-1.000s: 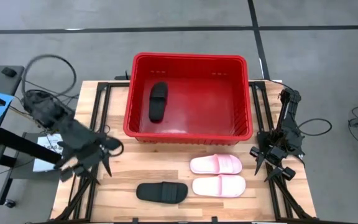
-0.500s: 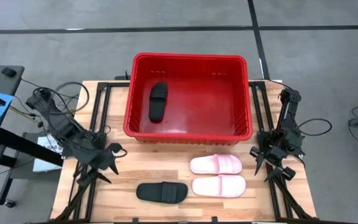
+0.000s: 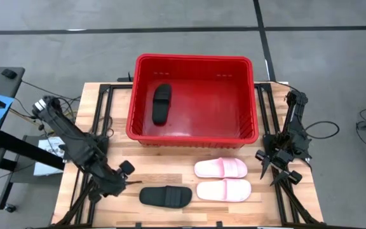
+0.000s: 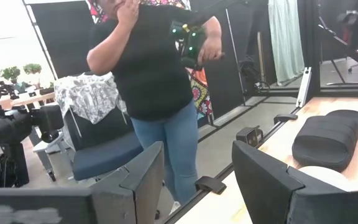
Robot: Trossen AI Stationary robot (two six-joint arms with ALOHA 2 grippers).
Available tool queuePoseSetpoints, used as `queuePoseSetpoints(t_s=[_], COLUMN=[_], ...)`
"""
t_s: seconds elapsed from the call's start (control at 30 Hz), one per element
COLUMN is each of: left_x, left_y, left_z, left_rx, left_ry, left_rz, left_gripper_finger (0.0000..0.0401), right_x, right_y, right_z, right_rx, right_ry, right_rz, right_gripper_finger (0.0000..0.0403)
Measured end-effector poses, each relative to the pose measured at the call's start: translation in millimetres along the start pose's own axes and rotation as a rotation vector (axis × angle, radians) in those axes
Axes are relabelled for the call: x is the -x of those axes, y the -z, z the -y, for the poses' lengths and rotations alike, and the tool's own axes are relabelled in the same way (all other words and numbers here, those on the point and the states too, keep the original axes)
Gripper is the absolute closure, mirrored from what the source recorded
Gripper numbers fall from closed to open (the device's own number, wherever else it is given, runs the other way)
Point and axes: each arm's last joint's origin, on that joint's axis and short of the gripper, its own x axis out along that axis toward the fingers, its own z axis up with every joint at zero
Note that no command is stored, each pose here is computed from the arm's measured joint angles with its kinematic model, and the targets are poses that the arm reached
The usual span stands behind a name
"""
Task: Pick and place slides into bin
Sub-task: Put the black slipper into the red bin
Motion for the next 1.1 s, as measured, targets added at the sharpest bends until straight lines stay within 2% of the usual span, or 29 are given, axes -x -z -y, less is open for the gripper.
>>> queuePoseSetpoints(t_s=[0.13,0.27,0.57,0.87,1.0,1.1], left_x=[-14,-24,-30,-41,-59,-75], left_y=[-2,-2,-2,1,-2,-1], left_z=[-1,-3,9,31,41,41], left_rx=[-0.093,-0.216,-0.656,-0.919,-0.966,-1.008], left_ry=[0.019,-0.012,-0.232,-0.185,-0.167,-0.175], left_rz=[-0.055,-0.099,-0.176,-0.190,-0.197,-0.257], left_gripper_finger=[0.0227,0.0227,0.0227,0.0227,0.0227,0.0227], right_x=[0,0,0,0,0,0], right_y=[0,0,0,0,0,0], right_z=[0,0,0,0,0,0], right_rx=[0.000,0.000,0.000,0.000,0.000,0.000], right_ry=[0.000,0.000,0.000,0.000,0.000,0.000], right_rz=[-0.001,-0.001,-0.001,-0.001,0.000,0.000], right_gripper_finger=[0.0221,0.0221,0.0221,0.0221,0.0221,0.0221])
